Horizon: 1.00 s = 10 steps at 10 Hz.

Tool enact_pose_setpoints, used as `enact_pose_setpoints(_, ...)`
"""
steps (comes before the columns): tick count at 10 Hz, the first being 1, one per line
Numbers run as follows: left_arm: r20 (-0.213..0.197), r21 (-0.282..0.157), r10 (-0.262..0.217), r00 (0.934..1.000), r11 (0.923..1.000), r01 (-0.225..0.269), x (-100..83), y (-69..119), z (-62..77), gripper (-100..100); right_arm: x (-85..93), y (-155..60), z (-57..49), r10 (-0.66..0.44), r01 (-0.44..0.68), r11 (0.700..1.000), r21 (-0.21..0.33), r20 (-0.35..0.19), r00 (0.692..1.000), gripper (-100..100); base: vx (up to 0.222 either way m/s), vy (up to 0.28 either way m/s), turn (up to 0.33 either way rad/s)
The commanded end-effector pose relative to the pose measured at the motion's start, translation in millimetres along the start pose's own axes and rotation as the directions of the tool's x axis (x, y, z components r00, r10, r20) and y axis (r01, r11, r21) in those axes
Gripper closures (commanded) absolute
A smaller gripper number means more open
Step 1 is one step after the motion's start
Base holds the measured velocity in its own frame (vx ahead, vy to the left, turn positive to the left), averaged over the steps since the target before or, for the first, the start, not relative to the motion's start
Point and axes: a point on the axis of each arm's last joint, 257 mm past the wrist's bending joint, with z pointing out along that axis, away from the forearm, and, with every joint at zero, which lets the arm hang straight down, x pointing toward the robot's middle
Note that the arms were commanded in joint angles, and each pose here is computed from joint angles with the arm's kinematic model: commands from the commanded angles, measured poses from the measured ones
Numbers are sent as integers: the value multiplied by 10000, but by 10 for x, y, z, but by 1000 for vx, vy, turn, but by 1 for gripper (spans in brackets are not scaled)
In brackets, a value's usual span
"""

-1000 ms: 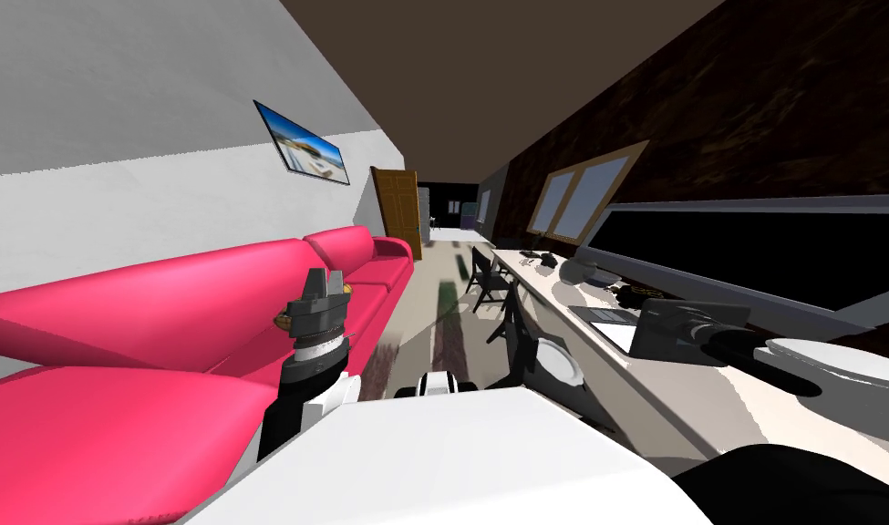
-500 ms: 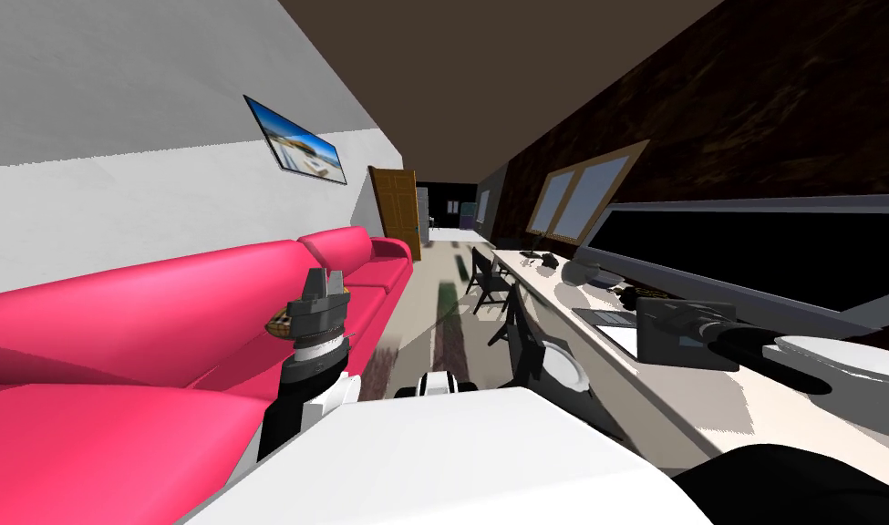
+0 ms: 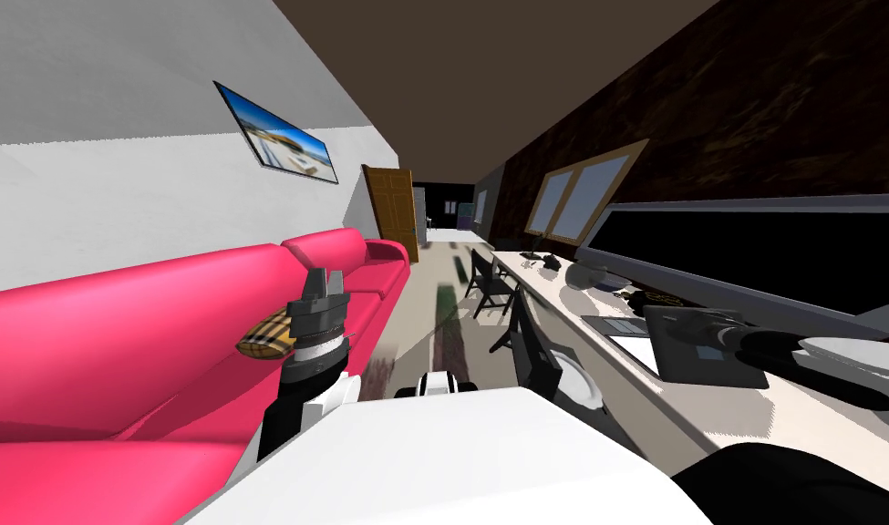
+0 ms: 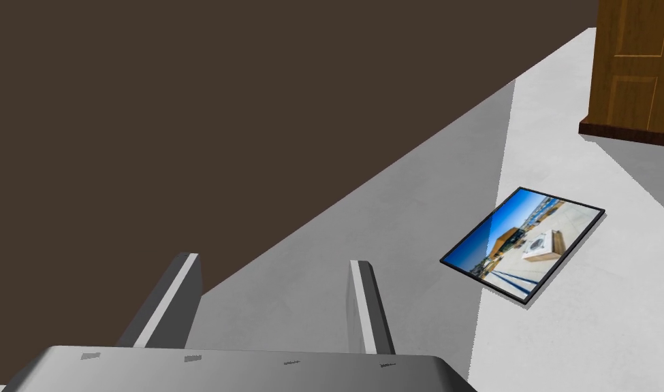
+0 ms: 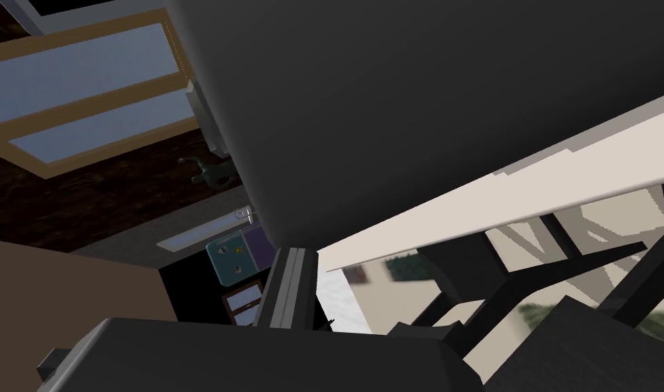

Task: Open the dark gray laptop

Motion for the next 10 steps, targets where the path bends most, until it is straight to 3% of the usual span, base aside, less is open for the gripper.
enact_pose_setpoints(1, 0, 0, 0, 10000, 10000, 0, 0, 0, 0, 0, 107, 76, -64, -395, 379, 9976, -586, -252, 9989, 100, 158, 15, -43)
enact_pose_setpoints(3, 0, 0, 0, 10000, 10000, 0, 0, 0, 0, 0, 190, 120, -115, -696, 646, 9926, -1025, -453, 9965, 100, 146, 1, -40)
enact_pose_setpoints(4, 0, 0, 0, 10000, 10000, 0, 0, 0, 0, 0, 165, 105, -91, -607, 571, 9946, -865, -396, 9974, 100, 60, 2, -6)
enact_pose_setpoints(5, 0, 1, -1, 10000, 10000, 1, 0, 0, 0, 0, 188, 163, -102, 1, -38, 9952, -979, -381, 9993, -100, 17, -5, -7)
enact_pose_setpoints(10, 0, 1, -1, 10000, 10000, 1, 0, 0, 1, 0, 239, 304, -128, 1674, -1706, 9782, -1183, -364, 9852, -100, 2, -8, -13)
